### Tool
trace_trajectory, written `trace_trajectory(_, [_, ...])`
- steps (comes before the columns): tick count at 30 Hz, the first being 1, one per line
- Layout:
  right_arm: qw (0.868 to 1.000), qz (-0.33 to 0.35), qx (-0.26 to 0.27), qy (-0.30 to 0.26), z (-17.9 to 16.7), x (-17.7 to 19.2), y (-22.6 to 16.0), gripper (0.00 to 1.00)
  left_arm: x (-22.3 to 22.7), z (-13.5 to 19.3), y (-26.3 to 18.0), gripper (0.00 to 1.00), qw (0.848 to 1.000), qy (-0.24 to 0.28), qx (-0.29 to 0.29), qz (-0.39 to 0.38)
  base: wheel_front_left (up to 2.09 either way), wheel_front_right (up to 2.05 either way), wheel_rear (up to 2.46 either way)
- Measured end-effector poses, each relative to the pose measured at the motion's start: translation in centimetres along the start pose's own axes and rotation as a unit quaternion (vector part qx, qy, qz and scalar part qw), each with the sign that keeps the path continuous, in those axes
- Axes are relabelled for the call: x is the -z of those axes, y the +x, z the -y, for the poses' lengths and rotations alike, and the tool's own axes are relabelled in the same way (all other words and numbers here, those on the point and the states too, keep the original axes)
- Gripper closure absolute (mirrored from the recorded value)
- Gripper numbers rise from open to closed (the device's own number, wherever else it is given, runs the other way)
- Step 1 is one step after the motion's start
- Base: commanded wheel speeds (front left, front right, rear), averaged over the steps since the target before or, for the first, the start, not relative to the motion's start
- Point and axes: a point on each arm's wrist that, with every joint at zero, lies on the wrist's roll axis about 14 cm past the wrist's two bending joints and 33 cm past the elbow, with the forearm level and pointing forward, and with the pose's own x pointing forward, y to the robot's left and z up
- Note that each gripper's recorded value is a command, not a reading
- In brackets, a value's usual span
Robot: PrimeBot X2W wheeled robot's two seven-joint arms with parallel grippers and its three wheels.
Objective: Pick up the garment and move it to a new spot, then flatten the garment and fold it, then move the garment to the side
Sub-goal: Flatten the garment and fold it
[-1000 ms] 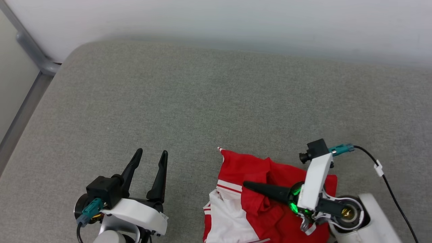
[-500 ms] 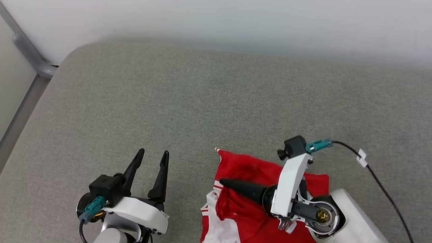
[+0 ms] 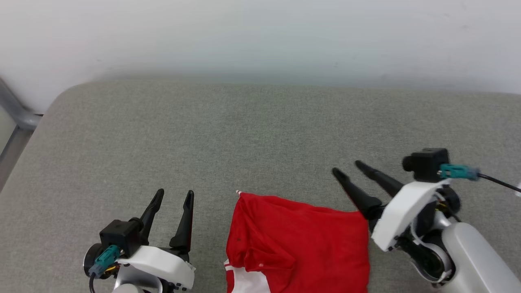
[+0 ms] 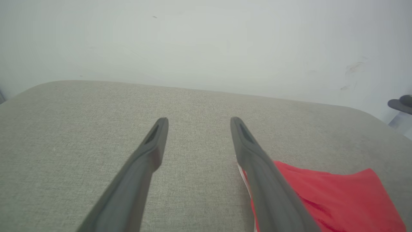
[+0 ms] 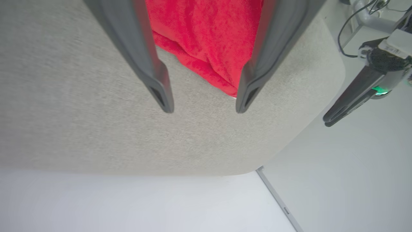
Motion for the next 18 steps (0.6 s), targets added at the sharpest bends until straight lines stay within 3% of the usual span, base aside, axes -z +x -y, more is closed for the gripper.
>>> trace_trajectory(4, [0.992,0.074,0.090,-0.054,4.6,-2.6,-3.5,0.00,-0.3,0.3,0.0,0.00,1.000,0.005,0.001,0.005,0.00,0.00,0.00])
trace_trajectory(9, [0.966,0.147,0.184,-0.102,8.3,-5.1,-9.1,0.00,-0.9,0.5,-0.3,0.00,1.000,0.008,-0.001,0.015,0.00,0.00,0.00])
trace_trajectory(13, [0.946,0.187,0.229,-0.132,8.8,-6.3,-12.7,0.00,-1.6,0.6,-0.6,0.00,1.000,0.012,-0.004,0.025,0.00,0.00,0.00])
trace_trajectory(18, [0.937,0.203,0.246,-0.140,7.5,-5.8,-14.7,0.00,-2.1,0.6,-1.1,0.00,0.999,0.022,-0.006,0.034,0.00,0.00,0.00])
